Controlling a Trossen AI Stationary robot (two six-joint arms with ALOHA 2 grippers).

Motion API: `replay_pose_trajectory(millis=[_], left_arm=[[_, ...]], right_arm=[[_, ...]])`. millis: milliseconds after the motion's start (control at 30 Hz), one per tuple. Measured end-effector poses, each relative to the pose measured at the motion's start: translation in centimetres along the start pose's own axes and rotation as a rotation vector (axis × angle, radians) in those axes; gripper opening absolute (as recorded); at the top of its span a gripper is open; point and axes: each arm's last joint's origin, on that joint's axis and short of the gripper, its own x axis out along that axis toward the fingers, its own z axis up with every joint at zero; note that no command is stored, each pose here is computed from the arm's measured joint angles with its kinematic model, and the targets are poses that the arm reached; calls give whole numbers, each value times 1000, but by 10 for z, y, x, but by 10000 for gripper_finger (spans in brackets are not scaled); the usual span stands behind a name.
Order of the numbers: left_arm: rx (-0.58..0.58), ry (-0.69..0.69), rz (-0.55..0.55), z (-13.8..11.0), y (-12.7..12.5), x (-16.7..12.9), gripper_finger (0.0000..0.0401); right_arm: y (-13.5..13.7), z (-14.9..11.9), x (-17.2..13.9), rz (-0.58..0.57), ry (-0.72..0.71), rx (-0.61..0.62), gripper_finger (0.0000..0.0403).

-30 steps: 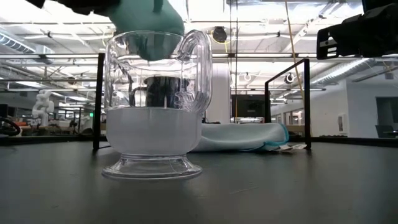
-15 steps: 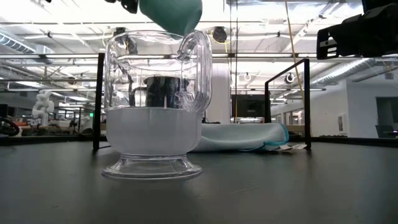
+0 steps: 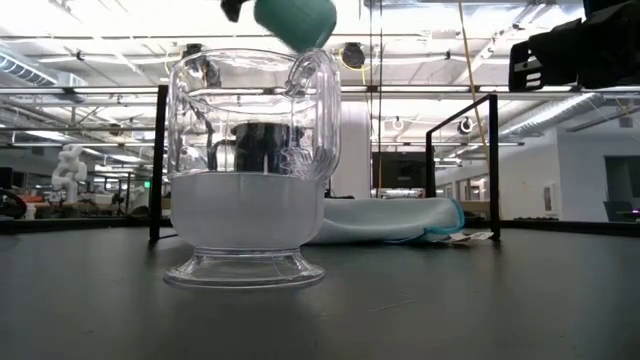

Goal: Stack small to large cups/mugs on shelf
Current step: Put the light blue mug on the microfiber cloth on the shelf

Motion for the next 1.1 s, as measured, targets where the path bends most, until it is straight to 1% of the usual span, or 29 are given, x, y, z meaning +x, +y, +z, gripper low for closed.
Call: replay_pose_trajectory(millis=[167,267,333,433,600,733,867,1000,1100], left_arm=[[25,101,-18,13,18,17,6],[25,156,-63,20,30,27,6],[37,190,-118,25,38,33,6],[38,268,-196,23,50,45,6],[56,352,-227,21,73,62,6],[74,438,-250,12,87,74,6],[124,493,-331,5,97,80,6],[136,540,-368,-5,105,88,6],[187,539,-391,-8,108,94,6]], right_arm=[[0,0,0,0,0,-15,0],[0,0,0,0,0,-16,0],[0,0,0,0,0,-15,0],[0,-1,0,2,10,-15,0],[0,-2,0,4,23,-14,0],[1,-3,0,6,31,-15,0],[1,-3,0,6,32,-14,0],[1,-3,0,6,32,-15,0],[1,-3,0,6,31,-18,0]])
